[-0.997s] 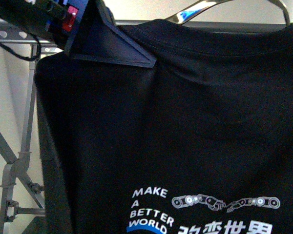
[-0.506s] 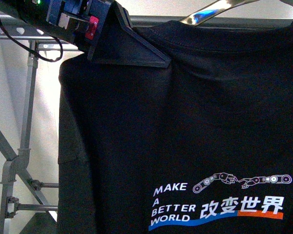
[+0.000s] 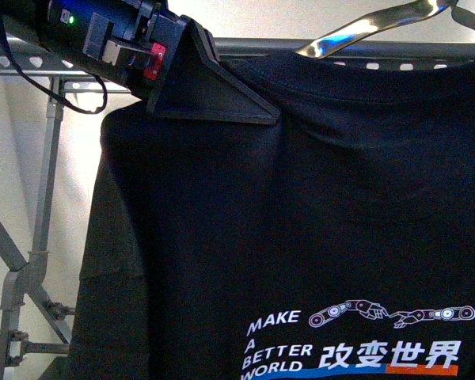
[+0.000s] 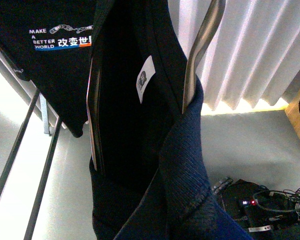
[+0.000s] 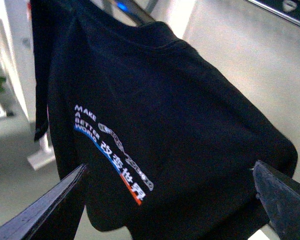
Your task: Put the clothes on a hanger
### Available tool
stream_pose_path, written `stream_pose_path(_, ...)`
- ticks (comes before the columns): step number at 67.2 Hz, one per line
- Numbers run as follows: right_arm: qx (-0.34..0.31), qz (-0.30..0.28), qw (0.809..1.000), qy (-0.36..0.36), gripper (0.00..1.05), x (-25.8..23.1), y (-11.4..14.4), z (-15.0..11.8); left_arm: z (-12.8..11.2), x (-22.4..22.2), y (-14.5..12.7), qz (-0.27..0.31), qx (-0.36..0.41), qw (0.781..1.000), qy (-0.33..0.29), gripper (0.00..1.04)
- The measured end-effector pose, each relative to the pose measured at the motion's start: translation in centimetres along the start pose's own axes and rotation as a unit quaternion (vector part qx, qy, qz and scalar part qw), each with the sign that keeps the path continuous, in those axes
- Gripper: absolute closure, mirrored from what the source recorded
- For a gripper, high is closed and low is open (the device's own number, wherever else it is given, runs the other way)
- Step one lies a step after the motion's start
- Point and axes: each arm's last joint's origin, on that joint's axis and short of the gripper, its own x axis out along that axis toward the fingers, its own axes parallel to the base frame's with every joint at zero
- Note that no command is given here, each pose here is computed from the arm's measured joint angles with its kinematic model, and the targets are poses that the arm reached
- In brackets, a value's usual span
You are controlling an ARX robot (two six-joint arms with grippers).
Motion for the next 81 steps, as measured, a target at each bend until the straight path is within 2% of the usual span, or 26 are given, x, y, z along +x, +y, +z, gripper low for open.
stream_pose_path(3, -0.058, 0.013, 0.998, 0.007, 0.07, 0.8, -0.8, 0.2, 0.0, 0.0, 0.0, 0.000, 0.000, 1.000, 0.000, 1.01)
stream_pose_path(6, -0.171, 0.026, 0.985, 0.015, 0.07, 2.3, -2.2, 0.4, 0.0, 0.0, 0.0, 0.000, 0.000, 1.000, 0.000, 1.01)
stream_pose_path(12, -0.273, 0.035, 0.961, 0.022, 0.07, 4.1, -3.7, 0.6, 0.0, 0.0, 0.0, 0.000, 0.000, 1.000, 0.000, 1.01)
stream_pose_path(15, -0.306, 0.038, 0.951, 0.027, 0.07, 5.2, -4.8, 0.8, 0.0, 0.0, 0.0, 0.000, 0.000, 1.000, 0.000, 1.01)
stream_pose_path(21, -0.325, 0.039, 0.944, 0.036, 0.07, 6.1, -5.9, 1.1, 0.0, 0.0, 0.0, 0.000, 0.000, 1.000, 0.000, 1.01)
stream_pose_path(36, -0.313, 0.044, 0.947, 0.061, 0.07, 8.2, -8.3, 1.9, 0.0, 0.0, 0.0, 0.000, 0.000, 1.000, 0.000, 1.01)
stream_pose_path(48, -0.258, 0.052, 0.963, 0.061, 0.09, 10.2, -9.0, 1.2, 0.0, 0.0, 0.0, 0.000, 0.000, 1.000, 0.000, 1.01)
stream_pose_path(54, -0.236, 0.048, 0.969, 0.060, 0.20, 10.9, -9.2, 0.9, 0.0, 0.0, 0.0, 0.000, 0.000, 1.000, 0.000, 1.01)
stream_pose_path(74, -0.148, 0.046, 0.986, 0.062, 0.69, 11.5, -8.9, 0.1, 0.0, 0.0, 0.0, 0.000, -0.001, 1.000, 0.000, 1.01)
stream_pose_path(81, -0.135, 0.048, 0.987, 0.066, 0.84, 11.3, -8.8, -0.5, 0.0, 0.0, 0.0, -0.001, 0.000, 1.000, -0.005, 0.85)
